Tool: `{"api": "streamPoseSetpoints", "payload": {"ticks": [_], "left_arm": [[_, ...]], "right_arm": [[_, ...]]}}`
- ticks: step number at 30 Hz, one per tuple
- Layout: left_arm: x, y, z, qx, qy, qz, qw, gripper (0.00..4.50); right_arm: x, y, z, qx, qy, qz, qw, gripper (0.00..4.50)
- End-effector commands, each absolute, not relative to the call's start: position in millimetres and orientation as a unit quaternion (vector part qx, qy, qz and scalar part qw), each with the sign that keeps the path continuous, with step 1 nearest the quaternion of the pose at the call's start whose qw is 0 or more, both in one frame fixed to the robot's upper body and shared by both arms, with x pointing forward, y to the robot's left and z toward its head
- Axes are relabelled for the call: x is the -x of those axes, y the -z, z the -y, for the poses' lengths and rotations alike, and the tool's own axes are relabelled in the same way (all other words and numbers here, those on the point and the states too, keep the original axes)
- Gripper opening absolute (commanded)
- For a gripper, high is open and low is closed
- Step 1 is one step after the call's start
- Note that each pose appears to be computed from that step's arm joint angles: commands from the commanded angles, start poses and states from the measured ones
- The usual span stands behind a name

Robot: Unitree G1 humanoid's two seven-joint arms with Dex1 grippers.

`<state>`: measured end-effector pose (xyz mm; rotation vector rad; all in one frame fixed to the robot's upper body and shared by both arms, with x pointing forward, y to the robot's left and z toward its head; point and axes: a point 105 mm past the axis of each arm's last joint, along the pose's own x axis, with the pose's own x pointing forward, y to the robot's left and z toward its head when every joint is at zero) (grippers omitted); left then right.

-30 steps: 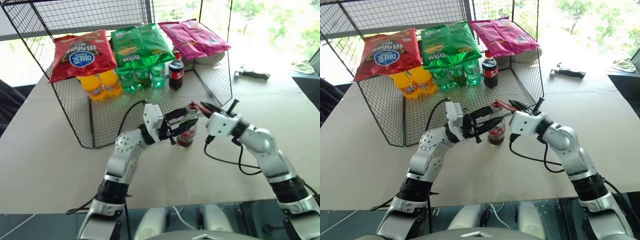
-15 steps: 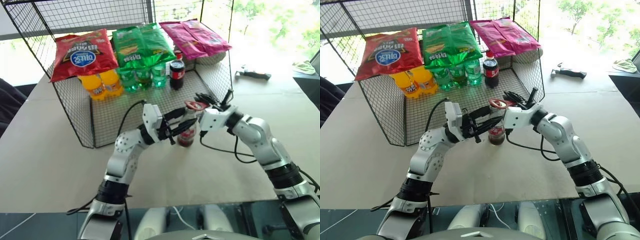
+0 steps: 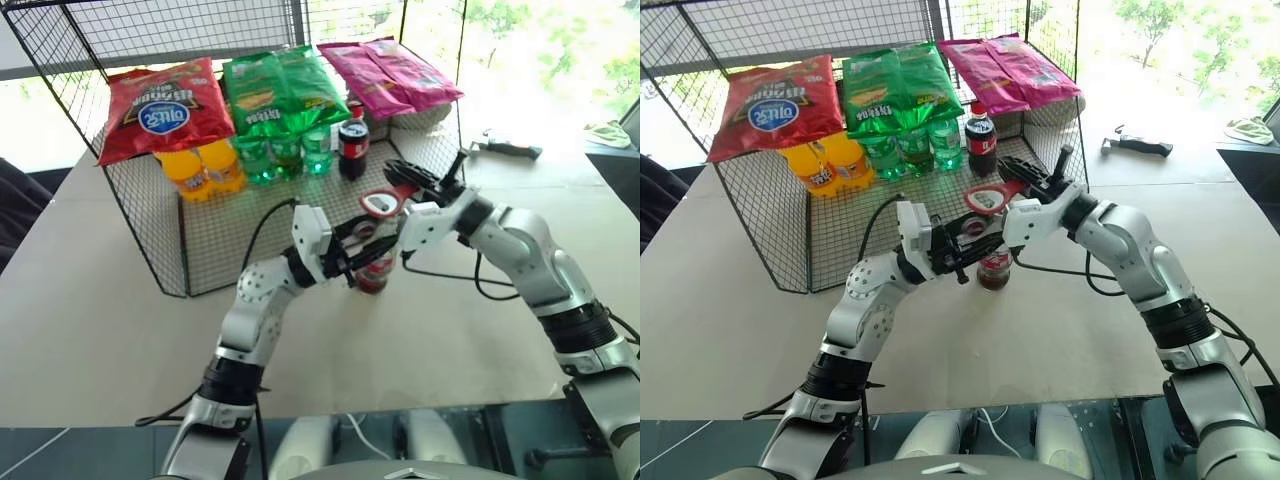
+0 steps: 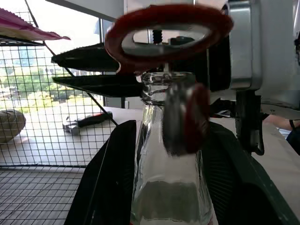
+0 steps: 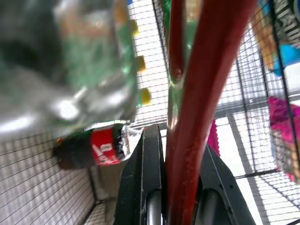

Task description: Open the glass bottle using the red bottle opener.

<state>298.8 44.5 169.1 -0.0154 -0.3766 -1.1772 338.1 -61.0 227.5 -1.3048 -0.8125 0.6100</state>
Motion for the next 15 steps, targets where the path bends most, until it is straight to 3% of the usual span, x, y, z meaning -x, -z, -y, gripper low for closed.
{"api": "streamPoseSetpoints", "payload": {"ticks": [1, 9, 12, 15], "left_arm": [[-300, -158, -40, 0.004, 0.556, 0.153, 0.817, 1.94], [-298, -158, -41, 0.005, 0.556, 0.155, 0.817, 1.94], [-297, -161, -43, 0.008, 0.556, 0.159, 0.816, 1.94], [-294, -165, -45, 0.012, 0.558, 0.163, 0.814, 1.94]], "right_arm": [[-333, -248, 63, 0.584, -0.25, 0.395, 0.664, 0.0], [-332, -266, 67, 0.568, -0.218, 0.417, 0.675, 0.0], [-335, -262, 72, 0.546, -0.216, 0.404, 0.702, 0.0], [-341, -254, 82, 0.482, -0.215, 0.373, 0.764, 0.0]]}}
